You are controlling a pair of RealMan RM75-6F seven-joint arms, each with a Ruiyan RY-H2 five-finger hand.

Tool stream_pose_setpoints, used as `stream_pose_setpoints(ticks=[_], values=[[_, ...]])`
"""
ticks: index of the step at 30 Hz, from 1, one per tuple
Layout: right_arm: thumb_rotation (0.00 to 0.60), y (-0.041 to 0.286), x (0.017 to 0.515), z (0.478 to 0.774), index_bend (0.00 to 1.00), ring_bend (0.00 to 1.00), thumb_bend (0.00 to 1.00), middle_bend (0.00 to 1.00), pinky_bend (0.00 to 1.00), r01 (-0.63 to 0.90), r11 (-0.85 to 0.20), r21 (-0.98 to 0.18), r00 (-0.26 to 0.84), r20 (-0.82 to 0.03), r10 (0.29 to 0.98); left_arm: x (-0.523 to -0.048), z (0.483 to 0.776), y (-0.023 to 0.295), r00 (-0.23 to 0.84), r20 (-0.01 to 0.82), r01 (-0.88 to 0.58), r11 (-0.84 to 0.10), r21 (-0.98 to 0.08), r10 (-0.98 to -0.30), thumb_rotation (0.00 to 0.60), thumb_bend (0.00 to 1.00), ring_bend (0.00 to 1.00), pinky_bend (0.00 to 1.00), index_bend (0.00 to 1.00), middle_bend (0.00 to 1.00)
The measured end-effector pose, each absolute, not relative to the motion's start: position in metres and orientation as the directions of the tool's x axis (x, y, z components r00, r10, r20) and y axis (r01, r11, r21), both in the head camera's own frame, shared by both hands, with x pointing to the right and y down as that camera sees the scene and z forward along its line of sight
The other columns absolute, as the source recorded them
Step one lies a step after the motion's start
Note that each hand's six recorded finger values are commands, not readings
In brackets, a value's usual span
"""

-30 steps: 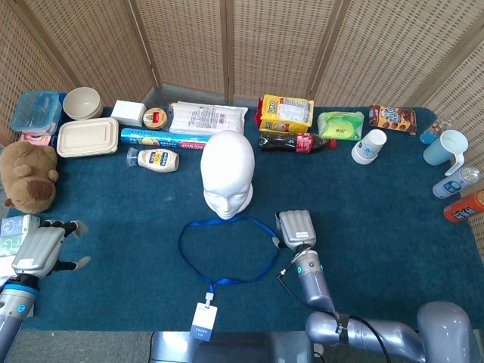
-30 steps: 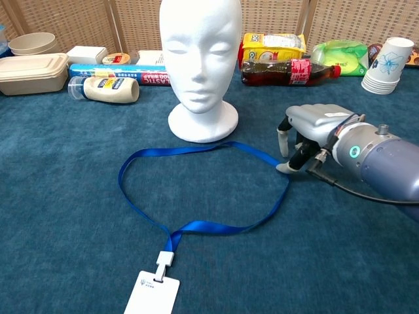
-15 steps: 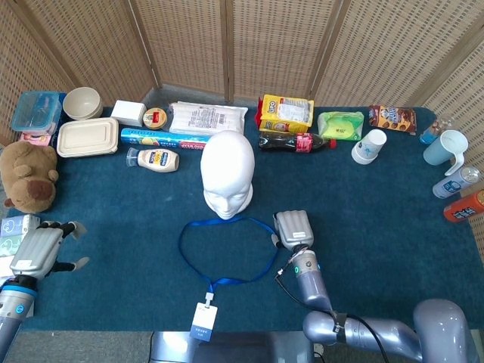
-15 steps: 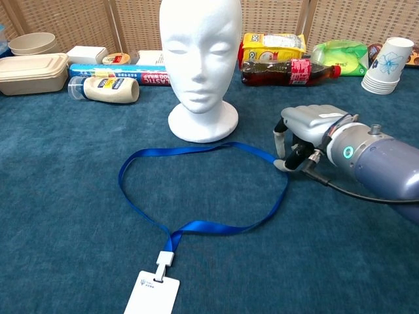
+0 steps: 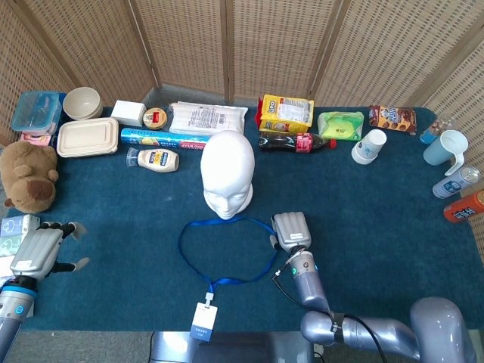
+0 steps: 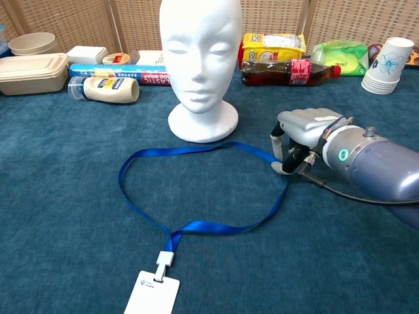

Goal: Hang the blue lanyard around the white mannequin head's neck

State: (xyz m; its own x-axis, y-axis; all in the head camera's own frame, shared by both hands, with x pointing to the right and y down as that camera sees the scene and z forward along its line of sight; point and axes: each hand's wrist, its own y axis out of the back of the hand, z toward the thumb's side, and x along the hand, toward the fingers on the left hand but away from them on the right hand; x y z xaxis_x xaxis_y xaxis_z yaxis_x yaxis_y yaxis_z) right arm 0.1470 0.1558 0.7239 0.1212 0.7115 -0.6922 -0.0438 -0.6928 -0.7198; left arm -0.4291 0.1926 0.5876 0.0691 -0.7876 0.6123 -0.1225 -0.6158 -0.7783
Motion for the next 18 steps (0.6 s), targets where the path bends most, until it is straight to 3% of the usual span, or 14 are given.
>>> stream_pose_setpoints(ticks=[7,18], values=[[0.501,0.1582,0.1435,0.7264,0.55,1.0,0.45,1.0,1.0,-0.05,-0.699,-0.714,0.121,-0.699,0.705,-0.4317,0.588,0.1939,0.069,0.614,-0.13,-0.618,-0.776,-0.786,0.543,0.18,0.36,0.26,0.37,0.44],[0.594,0.1585,0.1429,0.7258,0.58,1.0,0.47,1.0,1.0,-0.051,-0.704,-0.709,0.11,-0.704,0.701,-0.4351,0.5893,0.1956,0.059,0.618,-0.127,-0.62,-0.774,-0.784,0.542,0.18,0.36,0.26,0.37,0.44]])
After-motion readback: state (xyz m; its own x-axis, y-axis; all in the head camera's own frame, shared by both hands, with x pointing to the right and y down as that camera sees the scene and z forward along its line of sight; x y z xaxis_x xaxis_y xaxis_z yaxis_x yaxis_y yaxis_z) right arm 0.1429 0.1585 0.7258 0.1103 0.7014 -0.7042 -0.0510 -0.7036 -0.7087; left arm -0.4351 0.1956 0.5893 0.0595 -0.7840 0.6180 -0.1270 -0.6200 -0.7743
